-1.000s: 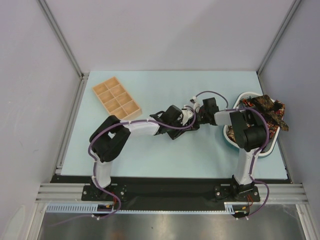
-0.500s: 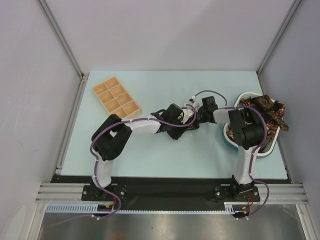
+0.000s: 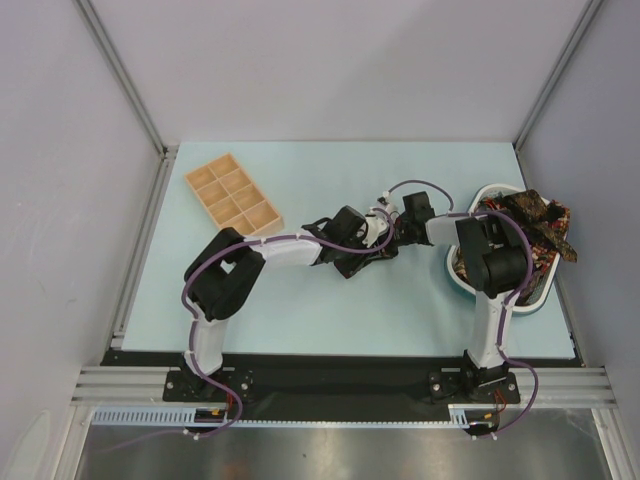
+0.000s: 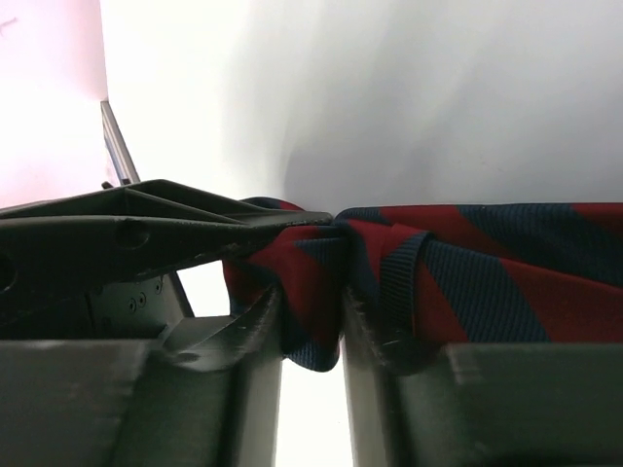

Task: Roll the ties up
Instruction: Roll the tie

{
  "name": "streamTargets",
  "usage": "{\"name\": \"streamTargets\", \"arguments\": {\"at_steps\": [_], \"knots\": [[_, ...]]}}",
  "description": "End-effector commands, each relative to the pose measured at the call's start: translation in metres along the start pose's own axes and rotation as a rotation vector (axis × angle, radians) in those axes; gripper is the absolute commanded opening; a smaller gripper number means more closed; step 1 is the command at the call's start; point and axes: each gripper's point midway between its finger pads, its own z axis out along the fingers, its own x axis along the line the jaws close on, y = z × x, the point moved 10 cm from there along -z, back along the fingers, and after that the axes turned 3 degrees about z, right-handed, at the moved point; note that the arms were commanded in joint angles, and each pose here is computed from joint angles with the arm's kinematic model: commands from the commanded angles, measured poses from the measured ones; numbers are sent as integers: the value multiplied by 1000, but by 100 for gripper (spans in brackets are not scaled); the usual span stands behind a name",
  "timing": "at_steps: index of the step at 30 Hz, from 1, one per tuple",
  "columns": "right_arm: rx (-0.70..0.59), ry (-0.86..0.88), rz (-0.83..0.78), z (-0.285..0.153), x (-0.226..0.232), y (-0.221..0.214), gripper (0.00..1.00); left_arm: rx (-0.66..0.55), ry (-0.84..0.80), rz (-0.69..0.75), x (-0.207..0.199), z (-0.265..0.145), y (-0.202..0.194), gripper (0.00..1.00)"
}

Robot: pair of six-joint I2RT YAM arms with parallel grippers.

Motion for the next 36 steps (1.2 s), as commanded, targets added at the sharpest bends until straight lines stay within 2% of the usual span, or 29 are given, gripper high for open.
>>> {"name": "streamTargets", "arguments": {"at_steps": [1, 12, 20, 21, 23, 24, 25, 26, 32, 34, 36], "knots": [[-20, -116, -13, 5, -15, -4, 39, 114, -33, -7, -2, 10, -24, 36], [-206, -130, -59, -29, 0, 0, 48, 162, -24, -32, -5, 8, -34, 33], [-446, -320, -113, -66, 14, 1, 56, 154, 2, -33, -3, 1, -35, 32], [-480, -343, -124, -70, 17, 0, 60, 148, 5, -33, -3, 0, -34, 32], [-568, -400, -139, -82, 25, -5, 75, 147, 7, -34, -3, -1, -34, 32], [-612, -435, -146, -87, 28, -5, 79, 148, 8, -34, -3, -1, -34, 32], [-666, -446, -165, -96, 38, -5, 97, 148, 6, -34, -3, 0, -35, 32], [-686, -458, -154, -99, 38, -12, 100, 150, 8, -34, -3, 0, -35, 32], [-937, -519, -74, -123, 55, -19, 100, 144, 9, -37, -3, -3, -34, 31], [-972, -467, -157, -121, 56, -27, 100, 146, 12, -38, -3, -3, -34, 31], [-1090, -360, -254, -127, 71, -30, 100, 147, 18, -38, -3, -3, -34, 31]]}}
